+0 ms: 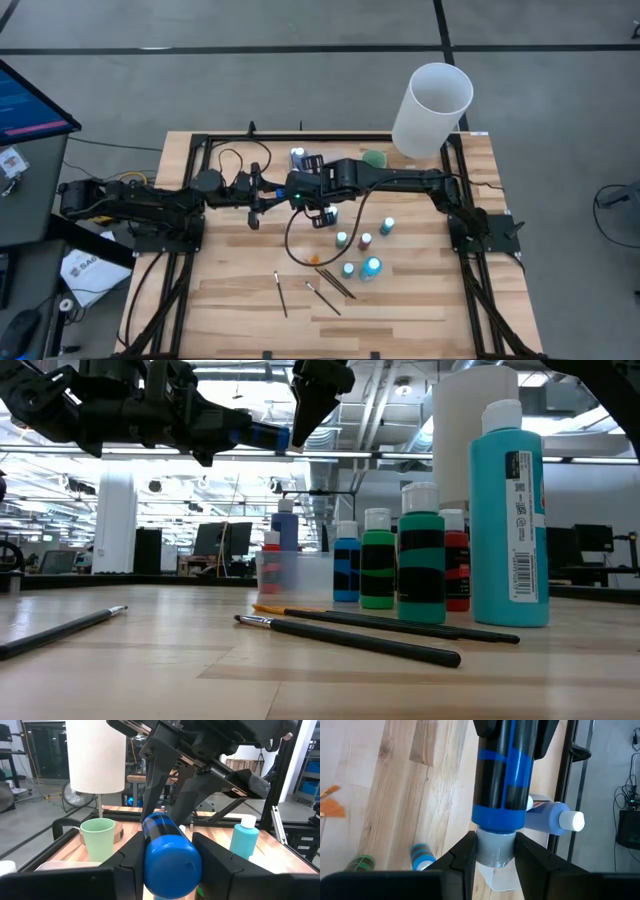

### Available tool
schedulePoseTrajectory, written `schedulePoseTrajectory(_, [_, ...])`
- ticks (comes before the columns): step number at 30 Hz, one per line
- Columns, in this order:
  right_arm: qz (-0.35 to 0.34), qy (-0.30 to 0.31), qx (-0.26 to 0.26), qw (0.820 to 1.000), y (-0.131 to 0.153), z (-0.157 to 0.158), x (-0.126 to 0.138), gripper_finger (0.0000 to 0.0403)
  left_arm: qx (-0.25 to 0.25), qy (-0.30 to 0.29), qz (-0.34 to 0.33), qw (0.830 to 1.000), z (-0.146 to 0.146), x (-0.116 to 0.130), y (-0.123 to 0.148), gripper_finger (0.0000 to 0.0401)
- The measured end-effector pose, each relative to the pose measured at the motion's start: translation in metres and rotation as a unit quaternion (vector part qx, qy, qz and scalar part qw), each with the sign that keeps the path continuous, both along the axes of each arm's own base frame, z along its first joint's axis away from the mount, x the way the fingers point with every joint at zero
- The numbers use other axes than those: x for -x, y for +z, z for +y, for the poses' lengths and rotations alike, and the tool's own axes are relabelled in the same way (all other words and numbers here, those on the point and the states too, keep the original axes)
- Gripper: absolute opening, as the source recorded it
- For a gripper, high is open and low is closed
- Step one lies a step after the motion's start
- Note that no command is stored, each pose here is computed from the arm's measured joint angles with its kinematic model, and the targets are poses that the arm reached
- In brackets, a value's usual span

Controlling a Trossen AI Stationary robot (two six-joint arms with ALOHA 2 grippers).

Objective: Pick & Place Paint Supplies
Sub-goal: Put the small bottom blue paint bottle into the transparent bin

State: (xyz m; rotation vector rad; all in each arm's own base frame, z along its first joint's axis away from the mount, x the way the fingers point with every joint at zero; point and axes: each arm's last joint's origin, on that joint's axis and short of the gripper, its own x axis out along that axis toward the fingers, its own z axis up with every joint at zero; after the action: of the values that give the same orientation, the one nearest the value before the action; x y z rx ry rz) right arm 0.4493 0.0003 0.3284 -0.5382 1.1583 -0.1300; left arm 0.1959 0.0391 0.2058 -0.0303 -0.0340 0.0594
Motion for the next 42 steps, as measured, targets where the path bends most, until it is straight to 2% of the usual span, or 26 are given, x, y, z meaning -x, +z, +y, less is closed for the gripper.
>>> schedulePoseTrajectory(4, [-0.001,0.0,0.0,1.0,0.0,0.0,0.0,0.0122,0.001,0.0,0.001,1.0,0.0,0.0,0.0,0.0116])
schedulePoseTrajectory(12, [-0.02,-0.003,0.002,1.0,0.005,0.0,-0.001,0.02,0.009,-0.003,0.014,1.0,0.0,0.0,-0.004,0.0115])
schedulePoseTrajectory(16, [-0.02,-0.005,0.001,1.0,0.008,0.0,0.002,0.0215,0.006,0.007,0.008,1.0,0.0,0.0,-0.003,0.0106])
schedulePoseTrajectory(18, [-0.013,-0.005,-0.024,1.0,0.015,0.0,0.011,0.0215,0.005,0.014,0.003,1.0,0.0,0.001,-0.001,0.0103])
schedulePoseTrajectory(23, [-0.078,-0.006,-0.141,0.987,0.062,-0.004,0.042,0.0209,-0.004,0.015,-0.037,0.999,0.0,0.006,0.01,0.0108])
schedulePoseTrajectory(27, [-0.131,-0.01,-0.162,0.978,0.094,-0.004,0.071,0.0208,-0.016,-0.004,-0.084,0.996,-0.004,0.013,0.024,0.0108])
schedulePoseTrajectory(30, [-0.173,0.007,-0.168,0.97,0.104,0.003,0.084,0.0209,-0.028,-0.033,-0.146,0.988,-0.009,0.022,0.034,0.0108])
schedulePoseTrajectory(34, [-0.216,0.032,-0.165,0.962,0.09,0.01,0.084,0.021,-0.035,-0.046,-0.191,0.98,-0.014,0.032,0.037,0.011])
schedulePoseTrajectory(38, [-0.266,0.057,-0.152,0.95,0.066,0.011,0.076,0.0211,-0.035,-0.054,-0.2,0.978,-0.017,0.034,0.037,0.011])
schedulePoseTrajectory(42, [-0.287,0.07,-0.14,0.945,0.045,0.01,0.064,0.0221,-0.037,-0.064,-0.201,0.977,-0.021,0.033,0.037,0.0111])
